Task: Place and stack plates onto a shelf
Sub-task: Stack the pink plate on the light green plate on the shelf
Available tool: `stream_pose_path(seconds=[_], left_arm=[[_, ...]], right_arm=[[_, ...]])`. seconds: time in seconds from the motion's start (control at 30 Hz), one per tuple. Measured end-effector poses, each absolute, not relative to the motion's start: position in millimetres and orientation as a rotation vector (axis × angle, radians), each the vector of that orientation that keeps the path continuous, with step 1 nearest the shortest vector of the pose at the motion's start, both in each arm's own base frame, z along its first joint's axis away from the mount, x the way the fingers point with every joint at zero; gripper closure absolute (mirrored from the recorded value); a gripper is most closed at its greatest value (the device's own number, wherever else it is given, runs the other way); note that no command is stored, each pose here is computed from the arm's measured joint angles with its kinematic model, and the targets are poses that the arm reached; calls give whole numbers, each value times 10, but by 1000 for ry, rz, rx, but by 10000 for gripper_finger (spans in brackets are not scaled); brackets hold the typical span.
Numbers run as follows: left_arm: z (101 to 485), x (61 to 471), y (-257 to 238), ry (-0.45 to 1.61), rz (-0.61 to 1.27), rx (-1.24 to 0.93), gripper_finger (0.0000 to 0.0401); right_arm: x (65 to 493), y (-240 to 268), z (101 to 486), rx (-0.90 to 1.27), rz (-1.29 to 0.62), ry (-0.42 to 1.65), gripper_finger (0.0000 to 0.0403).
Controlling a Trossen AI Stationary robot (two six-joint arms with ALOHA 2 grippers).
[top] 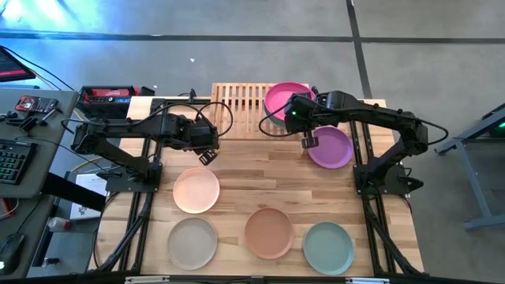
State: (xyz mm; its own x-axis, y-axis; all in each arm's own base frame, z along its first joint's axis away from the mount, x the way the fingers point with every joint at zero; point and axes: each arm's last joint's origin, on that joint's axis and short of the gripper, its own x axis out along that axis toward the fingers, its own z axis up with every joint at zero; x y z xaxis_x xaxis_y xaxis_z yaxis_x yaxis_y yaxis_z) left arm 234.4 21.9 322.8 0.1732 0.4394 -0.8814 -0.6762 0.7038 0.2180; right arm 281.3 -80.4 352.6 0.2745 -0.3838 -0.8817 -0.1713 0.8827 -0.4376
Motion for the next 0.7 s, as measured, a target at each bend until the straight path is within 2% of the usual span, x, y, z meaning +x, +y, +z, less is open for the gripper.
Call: stream_pose_path(seconds=[0.27,0.53,0.7], left_arm=[[3228,2344,219,1149,802,-244,305],[3228,2344,219,1149,802,-245,305],[3228,2344,219,1146,806,-251,305]], right_arm=[[2809,-806,3526,-469,-192,1300,399],[2820,-806,3513,-467,-183,1306,325],[2826,-806,3514,-465,-178,1298,305]])
